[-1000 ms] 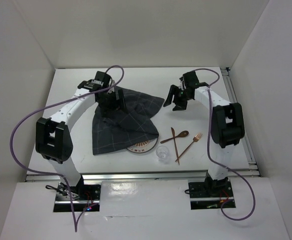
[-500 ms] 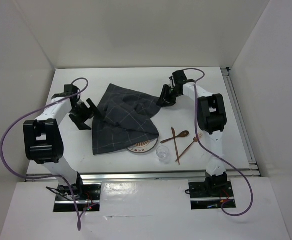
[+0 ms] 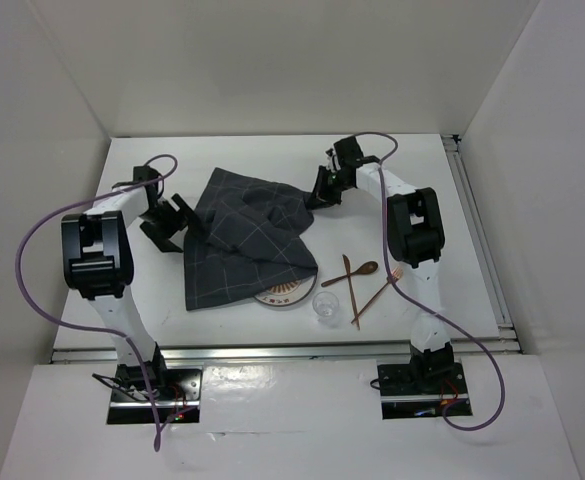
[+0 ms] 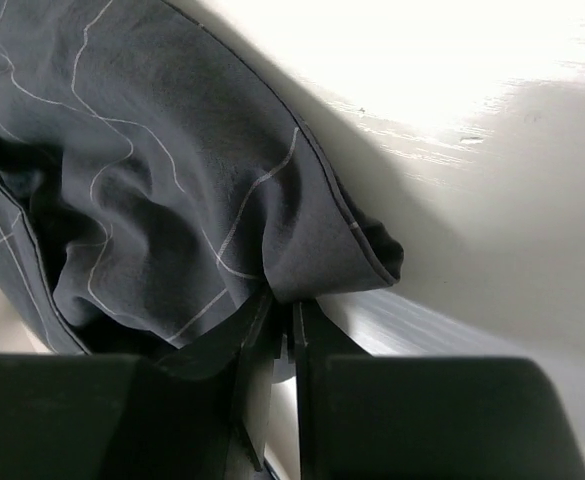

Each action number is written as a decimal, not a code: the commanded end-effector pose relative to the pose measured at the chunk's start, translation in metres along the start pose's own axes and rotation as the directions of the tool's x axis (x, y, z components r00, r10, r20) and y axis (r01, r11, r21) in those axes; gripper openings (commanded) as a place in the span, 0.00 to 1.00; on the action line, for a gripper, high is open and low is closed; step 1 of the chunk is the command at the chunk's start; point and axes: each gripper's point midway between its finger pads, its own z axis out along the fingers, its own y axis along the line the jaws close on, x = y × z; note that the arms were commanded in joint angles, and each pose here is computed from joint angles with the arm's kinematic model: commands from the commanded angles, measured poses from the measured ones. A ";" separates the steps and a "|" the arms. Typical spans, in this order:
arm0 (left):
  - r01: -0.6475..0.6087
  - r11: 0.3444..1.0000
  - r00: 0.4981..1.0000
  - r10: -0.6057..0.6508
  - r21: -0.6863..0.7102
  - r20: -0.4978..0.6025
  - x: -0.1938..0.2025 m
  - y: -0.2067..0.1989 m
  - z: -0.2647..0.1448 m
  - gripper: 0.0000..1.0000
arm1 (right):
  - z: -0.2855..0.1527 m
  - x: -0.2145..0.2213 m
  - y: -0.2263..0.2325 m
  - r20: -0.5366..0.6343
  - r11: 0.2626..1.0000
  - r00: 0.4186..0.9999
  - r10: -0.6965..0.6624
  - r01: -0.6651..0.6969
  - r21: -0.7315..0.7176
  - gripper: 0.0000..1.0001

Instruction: Set the dinner table for one person

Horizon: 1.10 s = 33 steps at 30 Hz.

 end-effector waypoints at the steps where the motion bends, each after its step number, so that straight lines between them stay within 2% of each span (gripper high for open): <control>1: 0.019 0.999 0.999 -0.017 -0.032 0.047 -0.016 0.003 0.004 0.96 | 0.000 -0.007 0.019 0.015 0.999 1.000 -0.027 0.028 -0.040 0.19; 3: 0.023 0.999 0.999 -0.023 -0.035 0.024 -0.018 0.002 0.014 0.88 | 0.002 -0.003 0.019 -0.004 0.998 1.000 -0.023 0.023 -0.056 0.19; 4: 0.027 0.999 1.000 -0.028 -0.024 -0.006 -0.013 0.002 0.019 0.81 | 0.006 -0.002 0.016 -0.011 0.998 1.000 -0.019 0.019 -0.052 0.19; 5: 0.013 1.000 1.000 -0.013 -0.002 -0.018 -0.016 -0.004 0.022 0.53 | 0.007 -0.002 0.017 -0.014 0.998 1.000 -0.020 0.019 -0.061 0.19; 7: 0.000 1.000 1.000 0.000 0.007 -0.007 -0.021 -0.008 0.021 0.12 | 0.009 -0.004 0.018 -0.011 0.998 1.000 -0.022 0.022 -0.063 0.16; 8: -0.019 0.999 1.000 0.019 0.026 0.002 -0.028 -0.018 0.011 0.00 | 0.007 -0.007 0.023 -0.006 0.997 1.000 -0.028 0.028 -0.077 0.00; 10: -0.049 0.997 0.999 0.048 0.052 0.024 -0.036 -0.030 -0.001 0.00 | 0.007 -0.007 0.023 -0.006 0.997 1.000 -0.028 0.028 -0.077 0.00; 15: -0.122 0.987 0.984 0.106 0.108 0.142 -0.066 -0.062 -0.052 0.00 | -0.024 -0.028 0.039 0.101 0.994 0.993 -0.066 0.074 -0.081 0.00; 22: -0.267 0.943 0.925 0.192 0.199 0.327 -0.099 -0.121 -0.131 0.00 | -0.115 -0.054 0.068 0.299 0.993 0.951 -0.077 0.101 -0.065 0.00; 23: -0.296 0.931 0.907 0.206 0.211 0.367 -0.109 -0.133 -0.144 0.00 | -0.118 -0.045 0.058 0.286 0.996 0.957 -0.052 0.071 -0.056 0.00; 26: -0.323 0.921 0.914 0.244 0.217 0.326 -0.112 -0.158 -0.116 0.00 | -0.146 -0.038 0.063 0.330 0.996 0.943 -0.039 0.064 -0.067 0.00; 27: -0.363 0.899 0.888 0.254 0.244 0.384 -0.122 -0.181 -0.129 0.00 | -0.142 -0.027 0.054 0.316 0.998 0.948 -0.021 0.041 -0.055 0.00; 28: -0.379 0.888 0.884 0.265 0.259 0.386 -0.124 -0.191 -0.123 0.01 | -0.142 -0.020 0.053 0.315 0.999 0.949 -0.015 0.029 -0.043 0.00; 29: -0.381 0.887 0.896 0.284 0.261 0.342 -0.123 -0.197 -0.090 0.16 | -0.151 -0.018 0.059 0.335 0.998 0.942 0.000 0.022 -0.061 0.00; 31: -0.410 0.859 0.883 0.289 0.306 0.370 -0.130 -0.215 -0.077 0.53 | -0.138 0.005 0.049 0.310 0.999 0.950 0.030 -0.021 -0.034 0.00; 32: -0.400 0.860 0.890 0.280 0.318 0.361 -0.131 -0.217 -0.070 0.97 | -0.141 0.005 0.048 0.334 0.999 0.941 0.051 -0.042 -0.033 0.00; 33: -0.395 0.863 0.893 0.280 0.315 0.353 -0.132 -0.215 -0.064 1.00 | -0.135 0.013 0.044 0.318 0.998 0.946 0.066 -0.062 -0.022 0.00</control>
